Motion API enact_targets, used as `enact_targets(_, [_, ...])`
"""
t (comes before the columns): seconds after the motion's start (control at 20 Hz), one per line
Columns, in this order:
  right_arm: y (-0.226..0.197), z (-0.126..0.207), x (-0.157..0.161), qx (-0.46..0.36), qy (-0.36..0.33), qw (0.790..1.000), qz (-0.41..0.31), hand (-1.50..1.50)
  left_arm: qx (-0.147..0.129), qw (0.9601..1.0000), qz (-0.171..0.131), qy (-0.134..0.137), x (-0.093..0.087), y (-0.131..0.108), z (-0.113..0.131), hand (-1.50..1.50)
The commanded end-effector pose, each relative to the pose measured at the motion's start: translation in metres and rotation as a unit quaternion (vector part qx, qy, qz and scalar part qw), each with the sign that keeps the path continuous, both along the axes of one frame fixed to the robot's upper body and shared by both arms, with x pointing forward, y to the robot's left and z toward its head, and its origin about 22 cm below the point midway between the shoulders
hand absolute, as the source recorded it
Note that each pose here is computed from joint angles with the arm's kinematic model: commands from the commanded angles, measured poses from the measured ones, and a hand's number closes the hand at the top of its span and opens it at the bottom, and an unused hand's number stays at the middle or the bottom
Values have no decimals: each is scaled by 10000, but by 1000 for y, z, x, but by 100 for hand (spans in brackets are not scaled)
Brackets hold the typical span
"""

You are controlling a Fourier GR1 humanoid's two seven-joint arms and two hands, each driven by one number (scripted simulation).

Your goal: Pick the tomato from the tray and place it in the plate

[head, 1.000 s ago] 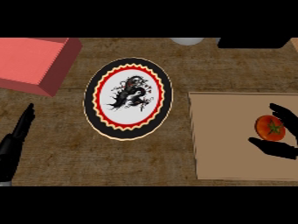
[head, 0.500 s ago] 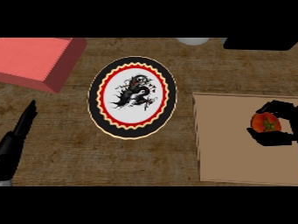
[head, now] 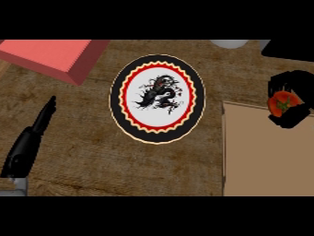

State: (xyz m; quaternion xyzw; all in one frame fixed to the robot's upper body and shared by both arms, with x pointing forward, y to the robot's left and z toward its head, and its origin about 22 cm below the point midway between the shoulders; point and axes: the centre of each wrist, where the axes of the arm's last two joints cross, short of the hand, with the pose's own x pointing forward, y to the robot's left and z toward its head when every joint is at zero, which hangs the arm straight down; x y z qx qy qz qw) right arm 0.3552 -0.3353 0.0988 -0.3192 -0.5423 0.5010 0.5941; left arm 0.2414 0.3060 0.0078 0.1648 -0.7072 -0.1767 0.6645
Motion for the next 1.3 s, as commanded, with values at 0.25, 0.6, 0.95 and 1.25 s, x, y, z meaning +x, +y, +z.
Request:
enact_targets(0.25, [13,41,61,84,-1462,9872,634,150,-83,9999,106,83,9,-2,2,0])
enact_targets(0.6, [37,79,82,1128,-2597,9421,1799,150,20,9986,491,211,-10,23,-11,0])
enact_targets(0.95, [105,102,97,1903,-2252,9123,2841,150,-62,9979,580,276,-21,16,-21,0])
enact_targets(1.25, [162,105,95,2173,-1844,9025,3230,150,17,9976,625,282,-14,33,-6,0])
